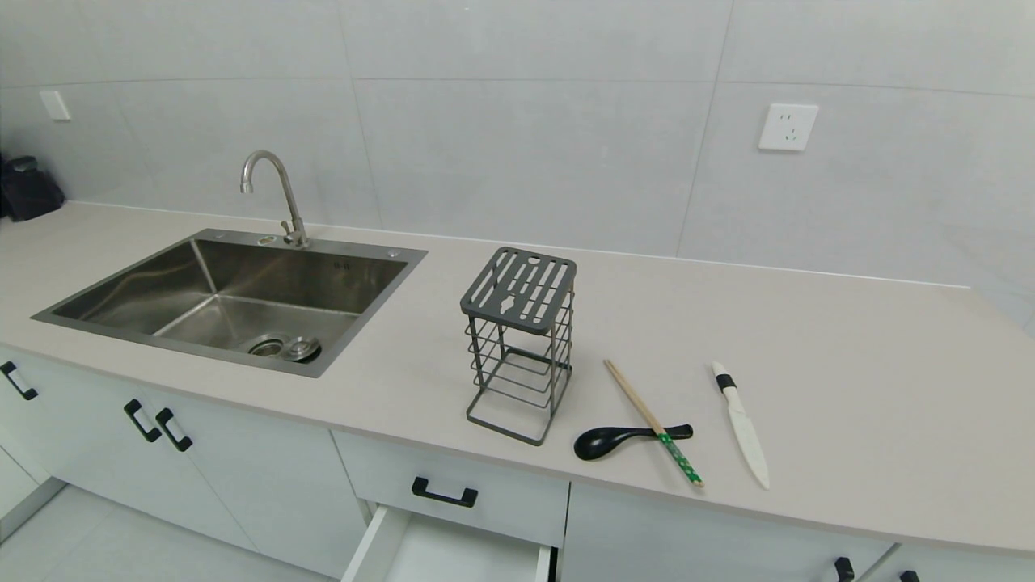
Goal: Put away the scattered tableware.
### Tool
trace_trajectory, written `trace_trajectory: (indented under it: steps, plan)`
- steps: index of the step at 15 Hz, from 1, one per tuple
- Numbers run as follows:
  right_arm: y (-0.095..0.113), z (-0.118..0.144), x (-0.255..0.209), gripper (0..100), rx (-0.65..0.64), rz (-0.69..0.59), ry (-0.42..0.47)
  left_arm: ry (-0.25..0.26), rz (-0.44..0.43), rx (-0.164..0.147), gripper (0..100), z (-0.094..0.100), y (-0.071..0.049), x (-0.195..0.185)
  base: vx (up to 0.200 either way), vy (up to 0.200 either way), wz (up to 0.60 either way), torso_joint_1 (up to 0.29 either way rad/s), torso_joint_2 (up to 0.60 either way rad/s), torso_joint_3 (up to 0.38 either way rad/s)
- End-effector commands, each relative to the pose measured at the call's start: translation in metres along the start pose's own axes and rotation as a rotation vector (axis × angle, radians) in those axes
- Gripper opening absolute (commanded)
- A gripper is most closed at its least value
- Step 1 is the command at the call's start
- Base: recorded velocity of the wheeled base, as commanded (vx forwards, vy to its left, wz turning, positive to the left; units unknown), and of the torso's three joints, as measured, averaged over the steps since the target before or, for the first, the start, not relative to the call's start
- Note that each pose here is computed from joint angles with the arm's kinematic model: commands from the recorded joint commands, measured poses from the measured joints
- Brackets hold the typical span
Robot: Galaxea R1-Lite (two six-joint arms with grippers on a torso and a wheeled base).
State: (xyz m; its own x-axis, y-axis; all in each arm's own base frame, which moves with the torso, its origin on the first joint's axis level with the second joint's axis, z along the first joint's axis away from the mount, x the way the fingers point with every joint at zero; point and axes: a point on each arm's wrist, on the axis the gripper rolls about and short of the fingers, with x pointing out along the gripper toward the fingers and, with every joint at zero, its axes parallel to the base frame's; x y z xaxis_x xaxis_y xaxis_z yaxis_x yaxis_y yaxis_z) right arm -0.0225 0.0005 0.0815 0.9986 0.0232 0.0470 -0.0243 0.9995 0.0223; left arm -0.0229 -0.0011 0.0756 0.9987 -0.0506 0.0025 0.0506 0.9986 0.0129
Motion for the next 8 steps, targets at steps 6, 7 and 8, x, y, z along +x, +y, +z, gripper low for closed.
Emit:
trace_trajectory:
  steps: [6, 7, 8]
  plan:
    - [0.005, 0.075, 0.000, 100, -0.035, 0.173, -0.163, 0.001, 0.000, 0.001, 100, 0.000, 0.000, 0.000, 0.000, 0.000, 0.00, 0.000, 0.00, 0.000]
    - [0.006, 0.082, 0.003, 100, -0.034, 0.189, -0.145, 0.001, 0.000, -0.001, 100, 0.000, 0.000, 0.000, 0.000, 0.000, 0.00, 0.000, 0.00, 0.000]
    - [0.007, 0.097, 0.017, 100, -0.031, 0.235, -0.072, 0.001, 0.000, -0.001, 100, 0.000, 0.000, 0.000, 0.000, 0.000, 0.00, 0.000, 0.00, 0.000]
